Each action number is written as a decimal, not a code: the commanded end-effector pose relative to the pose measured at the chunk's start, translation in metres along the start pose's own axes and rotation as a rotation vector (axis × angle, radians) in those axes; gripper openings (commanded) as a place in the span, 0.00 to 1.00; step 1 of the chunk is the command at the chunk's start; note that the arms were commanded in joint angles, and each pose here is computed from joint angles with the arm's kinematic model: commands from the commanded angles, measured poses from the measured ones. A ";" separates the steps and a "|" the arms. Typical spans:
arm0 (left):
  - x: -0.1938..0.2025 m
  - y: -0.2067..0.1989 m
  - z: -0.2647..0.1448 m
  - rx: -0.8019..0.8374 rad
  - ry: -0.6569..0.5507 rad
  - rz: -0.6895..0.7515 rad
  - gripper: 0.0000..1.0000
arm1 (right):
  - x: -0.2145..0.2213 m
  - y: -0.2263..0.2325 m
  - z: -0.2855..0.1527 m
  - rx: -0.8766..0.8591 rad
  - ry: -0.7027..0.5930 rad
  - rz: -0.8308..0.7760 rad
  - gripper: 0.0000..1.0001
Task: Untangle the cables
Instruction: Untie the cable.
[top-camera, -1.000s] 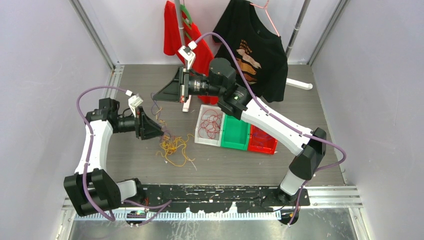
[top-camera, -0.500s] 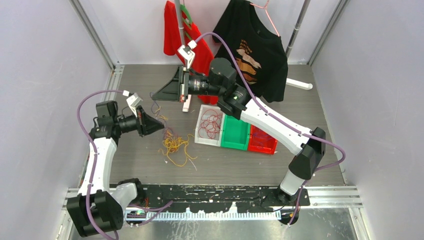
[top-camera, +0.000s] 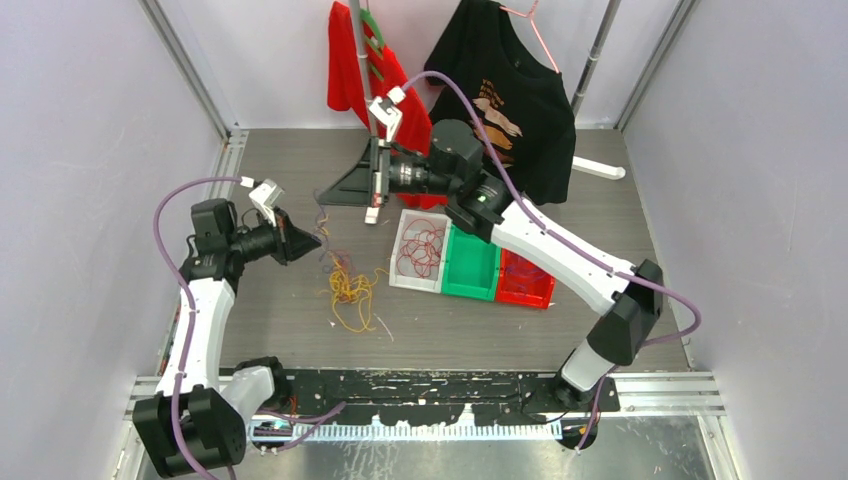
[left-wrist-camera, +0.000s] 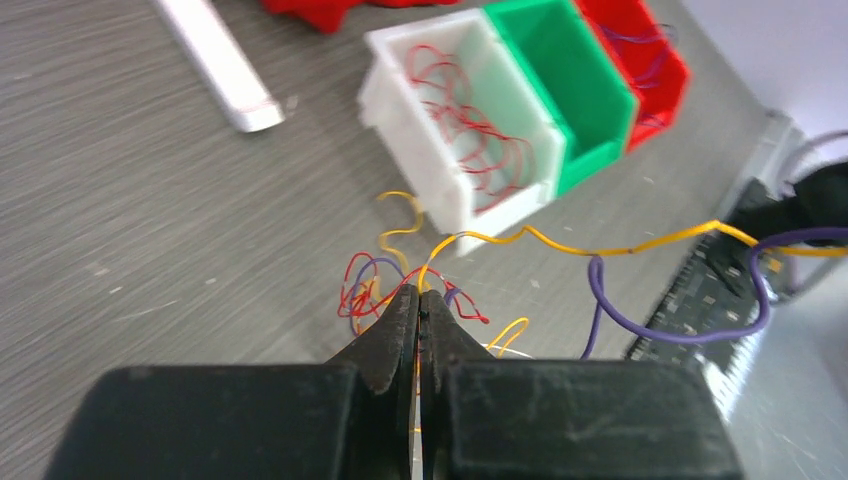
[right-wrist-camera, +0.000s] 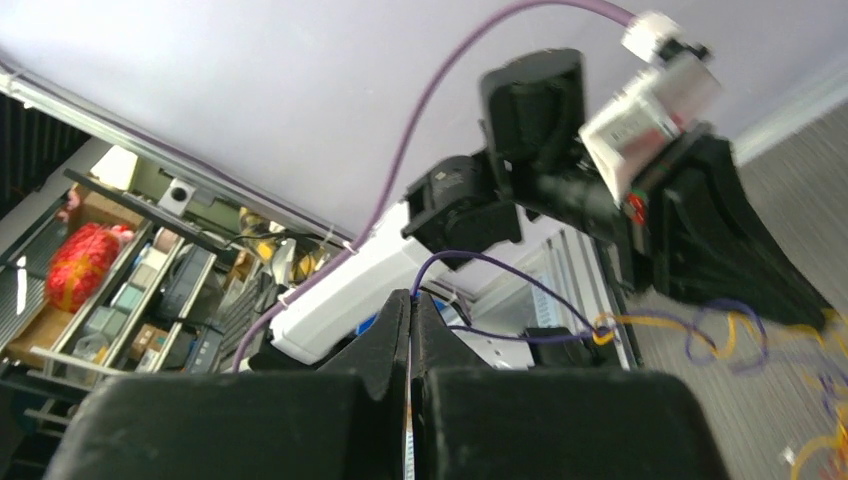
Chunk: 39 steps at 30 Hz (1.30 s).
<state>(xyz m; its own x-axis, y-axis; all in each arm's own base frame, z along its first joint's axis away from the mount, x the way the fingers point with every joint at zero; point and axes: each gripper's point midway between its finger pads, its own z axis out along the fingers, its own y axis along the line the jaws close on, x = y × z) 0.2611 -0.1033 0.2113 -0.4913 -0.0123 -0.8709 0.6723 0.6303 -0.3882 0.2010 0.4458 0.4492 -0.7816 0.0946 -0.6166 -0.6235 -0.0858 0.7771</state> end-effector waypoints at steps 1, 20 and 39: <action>-0.013 0.052 -0.014 -0.315 -0.031 0.055 0.00 | -0.015 0.033 -0.046 0.000 -0.067 -0.092 0.01; 0.040 0.139 -0.040 -0.582 0.218 0.174 0.00 | -0.061 0.126 -0.145 0.120 -0.256 -0.361 0.01; 0.087 0.187 -0.057 -0.672 0.469 0.362 0.00 | -0.128 0.237 -0.218 0.254 -0.632 -0.734 0.01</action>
<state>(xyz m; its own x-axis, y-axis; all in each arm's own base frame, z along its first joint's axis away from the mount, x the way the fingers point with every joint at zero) 0.2970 0.0372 0.0772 -0.6328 0.4162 -0.6530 0.4368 0.8881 0.1427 0.1497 0.2329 0.6534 -0.1936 0.4916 -0.8490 -0.8928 0.2705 0.3602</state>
